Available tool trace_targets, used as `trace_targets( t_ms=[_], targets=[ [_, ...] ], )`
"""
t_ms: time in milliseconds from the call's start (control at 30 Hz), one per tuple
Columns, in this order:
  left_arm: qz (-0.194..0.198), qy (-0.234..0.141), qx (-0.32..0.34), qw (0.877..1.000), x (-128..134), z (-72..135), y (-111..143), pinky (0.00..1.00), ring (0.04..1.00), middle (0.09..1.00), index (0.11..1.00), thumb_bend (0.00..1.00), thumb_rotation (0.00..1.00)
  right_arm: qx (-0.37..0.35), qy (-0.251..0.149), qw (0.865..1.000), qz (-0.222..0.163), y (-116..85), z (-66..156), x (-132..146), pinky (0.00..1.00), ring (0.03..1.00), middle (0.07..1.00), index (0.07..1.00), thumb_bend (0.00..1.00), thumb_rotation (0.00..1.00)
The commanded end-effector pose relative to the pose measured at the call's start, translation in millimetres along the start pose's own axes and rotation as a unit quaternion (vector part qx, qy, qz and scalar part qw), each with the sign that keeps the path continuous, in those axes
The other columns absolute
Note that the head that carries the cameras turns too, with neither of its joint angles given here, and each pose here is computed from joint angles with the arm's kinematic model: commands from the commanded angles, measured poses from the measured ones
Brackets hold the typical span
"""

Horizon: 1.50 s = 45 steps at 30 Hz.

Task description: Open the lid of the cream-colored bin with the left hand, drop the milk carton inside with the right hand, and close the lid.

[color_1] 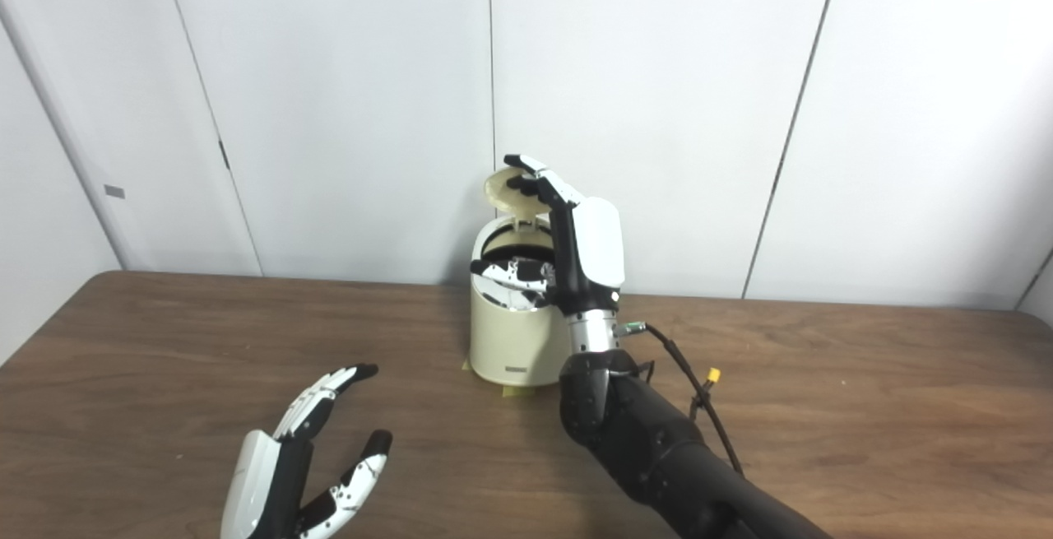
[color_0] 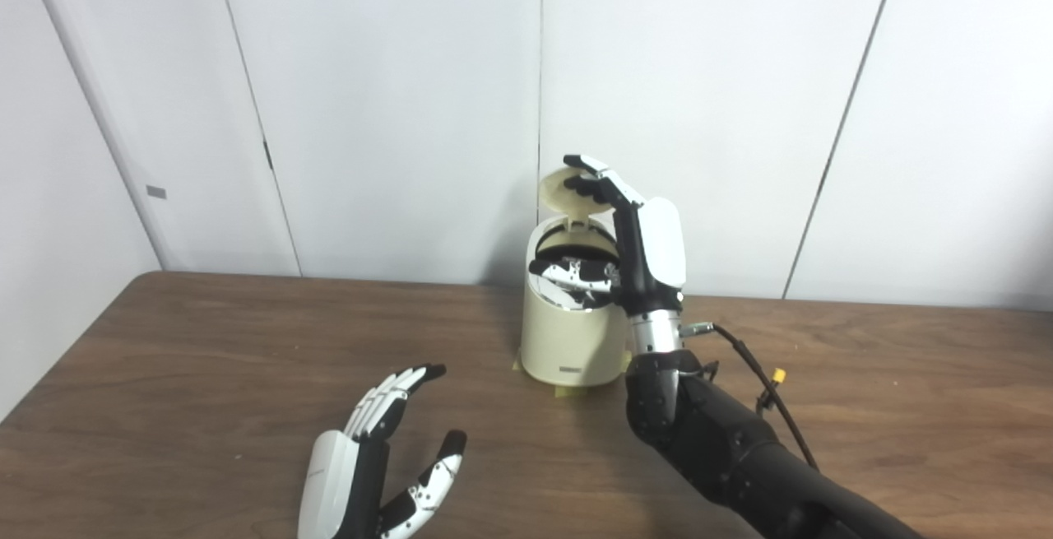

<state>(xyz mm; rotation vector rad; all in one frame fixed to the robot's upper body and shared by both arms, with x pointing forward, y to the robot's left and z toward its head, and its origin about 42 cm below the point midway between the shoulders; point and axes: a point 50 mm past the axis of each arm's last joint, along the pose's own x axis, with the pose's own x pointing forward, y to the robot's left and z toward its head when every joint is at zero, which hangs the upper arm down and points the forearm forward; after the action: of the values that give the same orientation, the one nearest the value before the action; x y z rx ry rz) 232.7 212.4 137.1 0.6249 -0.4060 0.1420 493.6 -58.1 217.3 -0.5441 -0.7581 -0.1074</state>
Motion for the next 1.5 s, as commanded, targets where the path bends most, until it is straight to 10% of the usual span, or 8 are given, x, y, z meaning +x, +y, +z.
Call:
trace_targets(
  t_ms=[0,200,400,933,1033,1467],
  targets=[
    [-0.009,0.045,-0.023,0.999,-29,-2,-19,0.9,0.888,0.858,0.816,0.39,0.57,0.023,-0.031,0.999,-0.031,-6,17,27,0.67,0.746,0.774,0.742,0.75,0.05],
    [-0.005,0.046,-0.023,0.999,-25,-3,-20,0.9,0.878,0.853,0.817,0.37,0.51,0.023,-0.028,0.997,-0.064,-6,18,26,0.38,0.449,0.575,0.549,0.59,0.15],
    [-0.008,0.047,-0.018,0.999,-21,-5,-22,0.89,0.875,0.852,0.82,0.37,0.54,0.012,-0.044,0.996,-0.082,-9,17,23,0.24,0.363,0.643,0.493,0.51,0.14],
    [-0.013,0.023,0.004,1.0,5,-27,-29,0.86,0.86,0.835,0.803,0.34,0.48,0.046,-0.022,0.99,-0.131,-27,13,23,0.26,0.327,0.466,0.488,0.51,0.15],
    [-0.011,0.02,0.001,1.0,10,-34,-31,0.85,0.844,0.817,0.786,0.35,0.5,0.075,-0.015,0.989,-0.128,-37,13,21,0.26,0.312,0.452,0.511,0.52,0.02],
    [0.021,0.034,-0.037,0.999,26,-41,-29,0.83,0.816,0.8,0.772,0.35,0.5,0.175,0.045,0.979,-0.091,-124,4,-18,0.32,0.421,0.5,0.485,0.5,0.12]
  ],
)
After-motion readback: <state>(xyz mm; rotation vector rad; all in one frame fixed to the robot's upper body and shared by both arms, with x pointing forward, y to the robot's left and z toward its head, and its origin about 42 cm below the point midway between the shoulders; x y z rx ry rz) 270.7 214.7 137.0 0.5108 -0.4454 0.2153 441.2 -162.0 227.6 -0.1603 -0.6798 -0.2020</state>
